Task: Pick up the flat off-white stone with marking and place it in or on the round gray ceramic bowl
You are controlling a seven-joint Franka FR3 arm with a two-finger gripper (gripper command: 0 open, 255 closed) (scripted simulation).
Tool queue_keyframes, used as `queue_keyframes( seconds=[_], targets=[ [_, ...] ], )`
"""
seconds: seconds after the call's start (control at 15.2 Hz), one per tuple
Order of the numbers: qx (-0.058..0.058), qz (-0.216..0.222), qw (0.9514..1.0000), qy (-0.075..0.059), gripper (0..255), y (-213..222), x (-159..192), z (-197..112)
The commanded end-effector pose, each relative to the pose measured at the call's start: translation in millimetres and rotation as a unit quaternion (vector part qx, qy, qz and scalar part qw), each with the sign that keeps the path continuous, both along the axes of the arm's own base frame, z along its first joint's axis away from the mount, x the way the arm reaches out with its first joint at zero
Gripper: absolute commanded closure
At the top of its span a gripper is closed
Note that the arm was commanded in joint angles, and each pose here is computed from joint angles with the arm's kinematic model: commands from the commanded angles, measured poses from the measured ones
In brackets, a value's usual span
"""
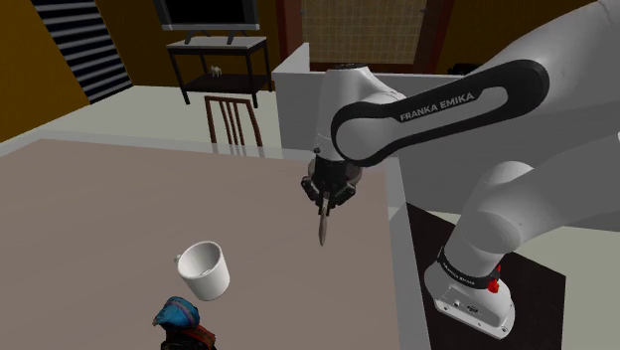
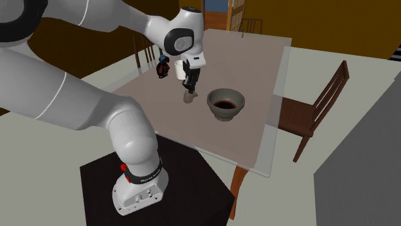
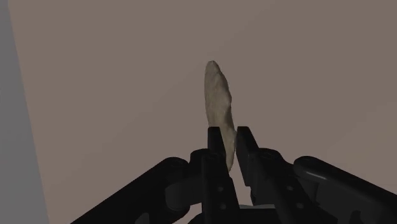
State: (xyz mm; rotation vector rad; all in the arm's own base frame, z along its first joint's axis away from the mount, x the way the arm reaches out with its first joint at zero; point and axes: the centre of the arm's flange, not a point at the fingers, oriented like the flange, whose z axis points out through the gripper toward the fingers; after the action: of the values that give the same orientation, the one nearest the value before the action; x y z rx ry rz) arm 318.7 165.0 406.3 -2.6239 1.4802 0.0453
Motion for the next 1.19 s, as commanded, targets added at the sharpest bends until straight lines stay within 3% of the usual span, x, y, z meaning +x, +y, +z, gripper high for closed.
queue_keyframes(
  seconds=[0.0, 0.99, 1.06, 1.12],
  targets=[
    [0.0, 0.0, 1.0, 0.0, 255, 0.3, -0.8, 11.8],
    [0.0, 0.0, 1.0, 0.0, 255, 0.3, -0.8, 91.0],
    [0.0, 0.0, 1.0, 0.0, 255, 0.5, -1.6, 85.4],
    [0.0, 0.0, 1.0, 0.0, 0, 0.5, -1.6, 85.4]
  ],
)
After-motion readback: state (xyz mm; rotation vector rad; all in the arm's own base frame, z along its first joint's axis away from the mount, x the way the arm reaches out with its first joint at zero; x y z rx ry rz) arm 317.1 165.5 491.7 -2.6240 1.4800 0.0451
